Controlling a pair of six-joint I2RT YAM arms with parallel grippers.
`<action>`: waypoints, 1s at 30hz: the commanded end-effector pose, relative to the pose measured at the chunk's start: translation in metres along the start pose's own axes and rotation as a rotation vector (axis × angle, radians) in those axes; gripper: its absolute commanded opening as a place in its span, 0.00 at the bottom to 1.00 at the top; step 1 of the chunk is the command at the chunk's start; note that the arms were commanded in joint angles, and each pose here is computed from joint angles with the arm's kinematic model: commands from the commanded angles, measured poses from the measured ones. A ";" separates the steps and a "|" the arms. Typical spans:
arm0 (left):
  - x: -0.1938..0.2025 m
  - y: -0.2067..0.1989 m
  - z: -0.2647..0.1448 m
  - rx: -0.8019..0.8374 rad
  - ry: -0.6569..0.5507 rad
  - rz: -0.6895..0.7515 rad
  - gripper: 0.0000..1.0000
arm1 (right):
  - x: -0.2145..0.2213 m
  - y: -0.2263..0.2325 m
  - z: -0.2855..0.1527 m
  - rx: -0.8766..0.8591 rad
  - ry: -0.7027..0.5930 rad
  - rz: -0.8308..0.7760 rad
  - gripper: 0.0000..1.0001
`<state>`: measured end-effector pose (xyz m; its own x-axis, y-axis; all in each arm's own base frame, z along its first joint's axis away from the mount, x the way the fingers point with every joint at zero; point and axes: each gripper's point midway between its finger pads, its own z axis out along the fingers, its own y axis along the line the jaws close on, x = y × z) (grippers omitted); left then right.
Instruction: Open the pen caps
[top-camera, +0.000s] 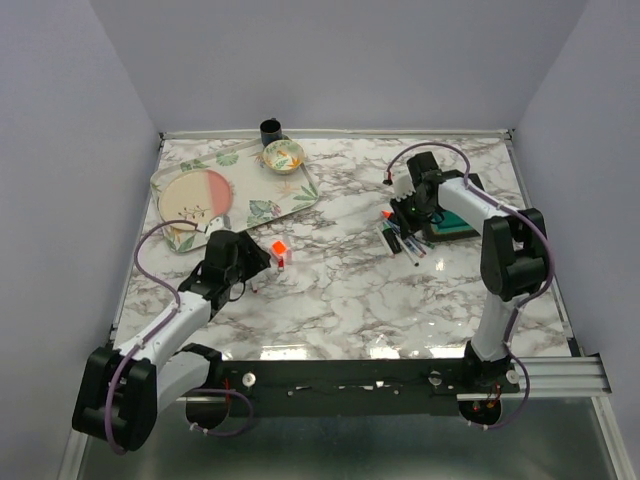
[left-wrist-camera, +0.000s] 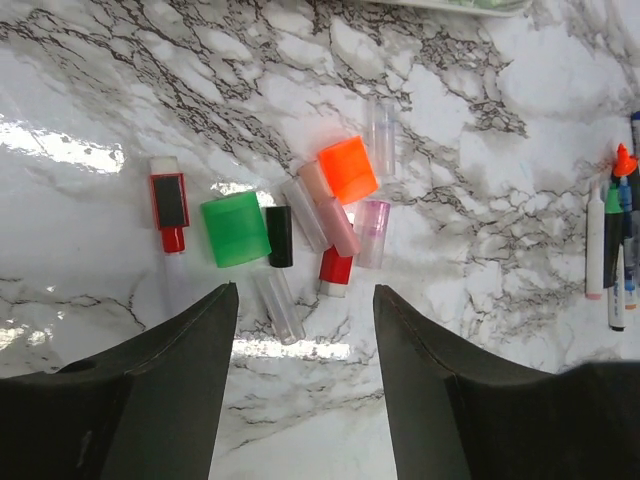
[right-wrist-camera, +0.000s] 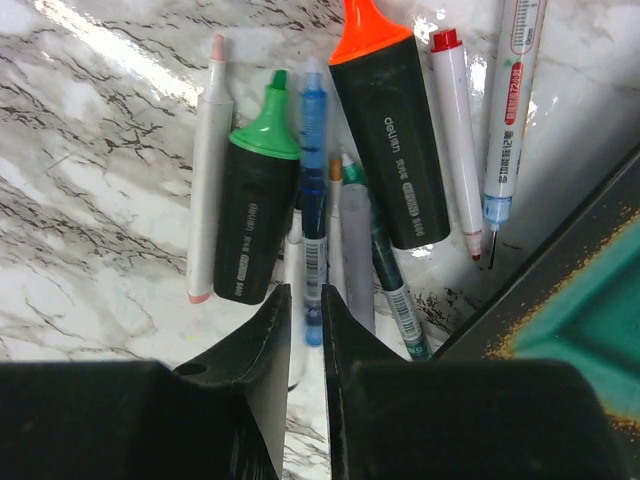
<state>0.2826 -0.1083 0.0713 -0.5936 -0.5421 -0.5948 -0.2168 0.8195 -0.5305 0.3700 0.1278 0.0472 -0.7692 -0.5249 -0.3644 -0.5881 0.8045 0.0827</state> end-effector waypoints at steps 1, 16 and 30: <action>-0.007 0.017 -0.010 -0.058 -0.053 -0.002 0.66 | 0.002 -0.006 0.003 0.014 0.032 0.004 0.27; -0.010 0.053 -0.011 -0.194 -0.104 -0.108 0.72 | -0.019 0.015 -0.028 -0.074 -0.094 -0.048 0.33; -0.012 0.072 0.025 -0.475 0.087 -0.017 0.29 | -0.037 0.040 -0.059 -0.173 -0.227 -0.098 0.33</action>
<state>0.2919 -0.0604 0.0309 -0.6095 -0.5917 -0.5277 -0.5134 0.8017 -0.3060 0.3633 0.1564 0.1076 -0.6723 -0.5119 -0.5347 -0.6768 0.7176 0.1640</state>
